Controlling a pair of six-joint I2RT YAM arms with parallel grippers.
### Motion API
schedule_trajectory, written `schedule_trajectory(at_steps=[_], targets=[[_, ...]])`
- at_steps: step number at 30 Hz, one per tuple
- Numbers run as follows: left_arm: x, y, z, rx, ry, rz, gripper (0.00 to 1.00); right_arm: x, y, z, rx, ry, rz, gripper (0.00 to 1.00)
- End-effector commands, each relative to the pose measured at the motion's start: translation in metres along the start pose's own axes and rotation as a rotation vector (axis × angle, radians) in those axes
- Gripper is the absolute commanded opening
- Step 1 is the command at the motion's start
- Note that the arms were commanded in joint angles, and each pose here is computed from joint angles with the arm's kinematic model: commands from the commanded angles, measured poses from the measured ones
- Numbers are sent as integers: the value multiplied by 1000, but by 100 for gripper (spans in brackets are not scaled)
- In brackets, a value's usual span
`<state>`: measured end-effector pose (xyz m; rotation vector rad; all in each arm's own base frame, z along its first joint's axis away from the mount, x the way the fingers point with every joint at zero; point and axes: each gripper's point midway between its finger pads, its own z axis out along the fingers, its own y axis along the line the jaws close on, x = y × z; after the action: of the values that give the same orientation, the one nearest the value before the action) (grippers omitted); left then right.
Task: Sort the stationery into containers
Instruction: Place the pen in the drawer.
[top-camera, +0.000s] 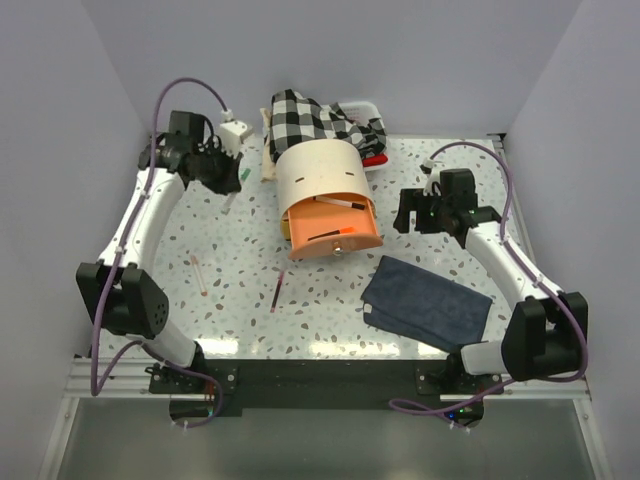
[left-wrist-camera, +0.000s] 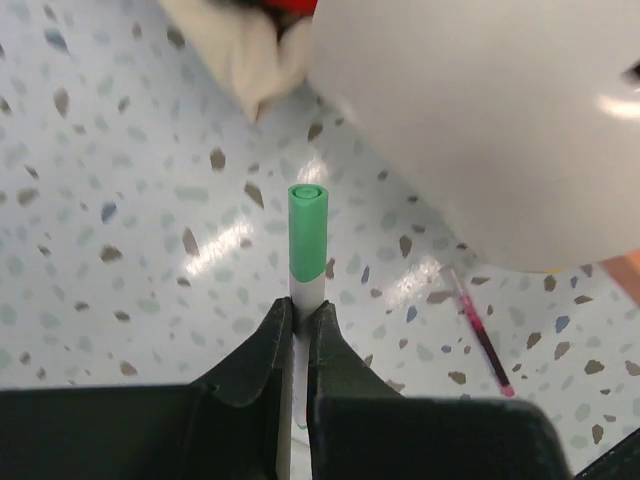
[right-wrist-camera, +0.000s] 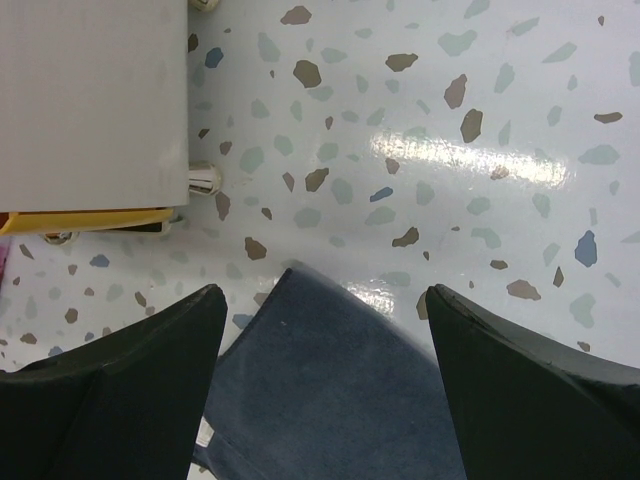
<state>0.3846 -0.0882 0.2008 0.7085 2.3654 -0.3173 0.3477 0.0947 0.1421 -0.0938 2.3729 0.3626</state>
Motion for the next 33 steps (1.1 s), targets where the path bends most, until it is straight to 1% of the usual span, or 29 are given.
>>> schedule_trajectory(at_steps=[1,2,4,5,6,8,11,18,22,26,27,28,29,30,33], targets=[[-75,-51,-60,223,-283,191,0,-30,7,-1,-28,-78,-22,85],[-88,-69,-67,288,-333,240,0,-32,6,-1,-28,-83,-21,85],[-109,-86,-79,318,-411,331,0,-33,7,-1,-28,-83,-21,85],[-116,-106,-83,366,-434,375,0,-33,7,-1,-28,-83,-22,85],[-126,-113,-88,375,-459,411,0,-34,7,-2,-29,-84,-25,85],[-138,-140,-94,431,-482,471,0,-32,6,-3,-26,-82,-26,85],[-146,-166,-95,486,-503,521,0,-29,6,-5,-24,-82,-27,85],[-143,-206,-83,597,-479,556,0,-24,4,-9,-13,-82,-33,85],[-130,-224,-67,656,-425,554,0,-24,3,-10,-10,-84,-36,85],[-116,-235,-52,678,-369,558,0,-21,3,-12,-7,-85,-35,85],[-112,-237,-49,682,-356,554,2,-20,2,-11,-7,-83,-33,85],[-108,-235,-44,676,-338,543,7,-20,2,-12,-6,-84,-33,85],[-107,-234,-43,670,-330,536,14,-18,3,-12,-8,-83,-34,85],[-108,-233,-42,657,-333,536,31,-18,2,-12,-4,-84,-33,85],[-117,-219,-43,552,-345,532,45,-16,2,-12,-5,-82,-34,85]])
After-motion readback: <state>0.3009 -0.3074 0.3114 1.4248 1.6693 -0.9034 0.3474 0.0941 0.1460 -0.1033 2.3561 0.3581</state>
